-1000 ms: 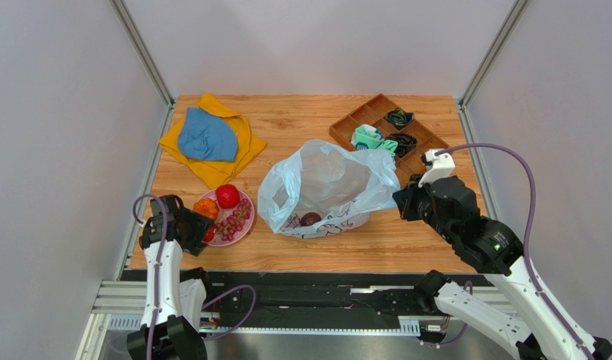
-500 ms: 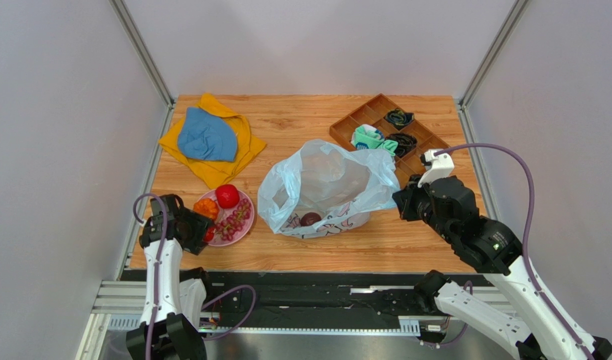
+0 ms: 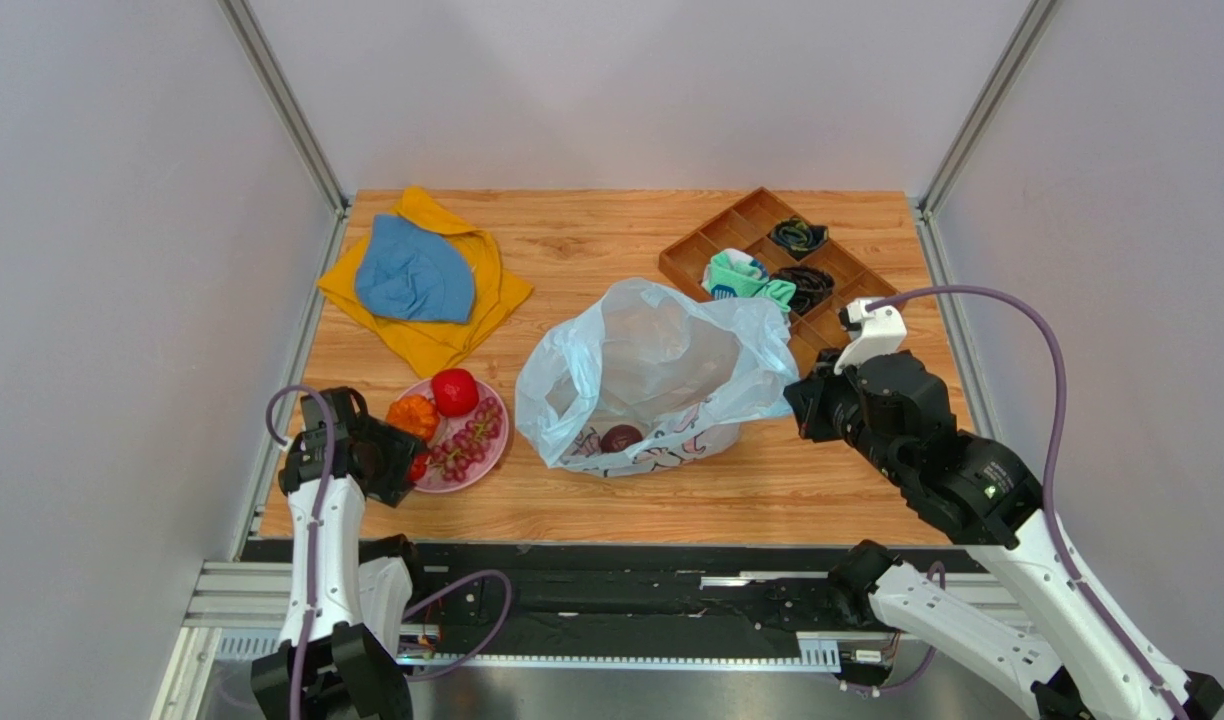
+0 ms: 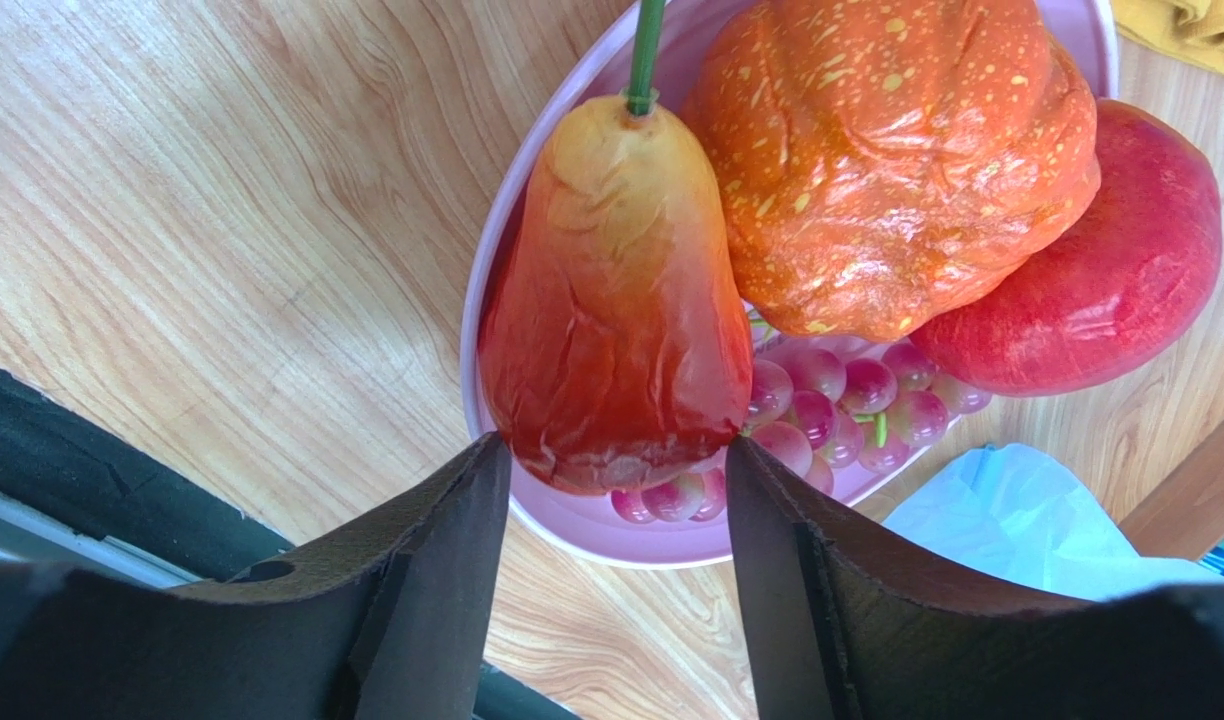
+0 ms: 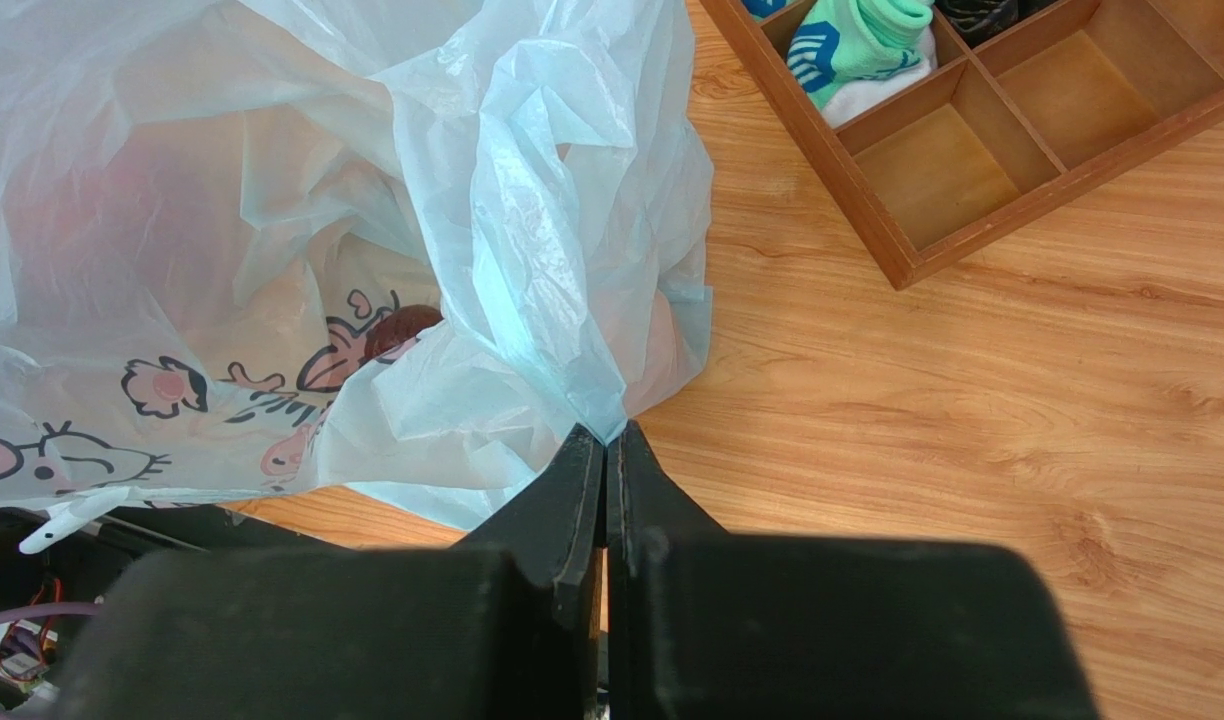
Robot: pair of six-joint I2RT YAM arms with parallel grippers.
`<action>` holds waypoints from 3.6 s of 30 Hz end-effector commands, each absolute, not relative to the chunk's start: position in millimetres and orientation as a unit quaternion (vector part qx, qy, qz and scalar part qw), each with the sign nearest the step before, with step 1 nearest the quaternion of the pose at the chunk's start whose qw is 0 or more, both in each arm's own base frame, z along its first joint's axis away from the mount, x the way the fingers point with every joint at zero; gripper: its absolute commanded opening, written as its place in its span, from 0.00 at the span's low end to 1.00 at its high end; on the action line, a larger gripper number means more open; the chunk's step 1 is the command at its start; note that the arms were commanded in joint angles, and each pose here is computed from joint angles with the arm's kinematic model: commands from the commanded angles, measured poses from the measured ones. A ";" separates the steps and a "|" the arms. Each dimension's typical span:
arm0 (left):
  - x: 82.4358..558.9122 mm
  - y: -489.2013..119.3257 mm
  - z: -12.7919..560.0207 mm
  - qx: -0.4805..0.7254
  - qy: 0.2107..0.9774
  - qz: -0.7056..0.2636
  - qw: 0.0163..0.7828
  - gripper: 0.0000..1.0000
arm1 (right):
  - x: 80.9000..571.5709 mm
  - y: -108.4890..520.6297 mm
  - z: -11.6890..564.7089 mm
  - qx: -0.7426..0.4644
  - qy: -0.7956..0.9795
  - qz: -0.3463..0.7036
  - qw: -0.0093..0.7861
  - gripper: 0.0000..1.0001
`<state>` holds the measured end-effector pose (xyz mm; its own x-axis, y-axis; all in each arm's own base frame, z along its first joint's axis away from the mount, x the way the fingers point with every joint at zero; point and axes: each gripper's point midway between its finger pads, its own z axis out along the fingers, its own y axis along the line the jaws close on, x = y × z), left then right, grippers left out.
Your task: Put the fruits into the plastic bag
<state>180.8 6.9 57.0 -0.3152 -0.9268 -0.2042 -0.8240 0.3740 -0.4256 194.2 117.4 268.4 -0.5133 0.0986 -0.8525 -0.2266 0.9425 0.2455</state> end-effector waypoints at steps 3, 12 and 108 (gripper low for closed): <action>189.1 12.6 72.9 -0.540 0.796 -0.126 0.243 0.59 | 199.2 117.5 277.4 -0.031 0.842 0.170 0.511 0.00; 191.1 8.0 80.6 -0.522 0.802 -0.142 0.255 0.56 | 198.2 118.1 276.1 -0.033 0.842 0.171 0.510 0.00; 225.1 -7.2 169.3 -0.404 0.823 -0.203 0.346 0.50 | 196.6 121.0 272.8 -0.034 0.844 0.179 0.504 0.00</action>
<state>206.8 -8.6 130.8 -0.4317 -0.8523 -0.2953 -0.6332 0.5195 -0.5737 194.3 117.8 259.6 -0.5167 0.0936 -0.8510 -0.2283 0.9430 0.2423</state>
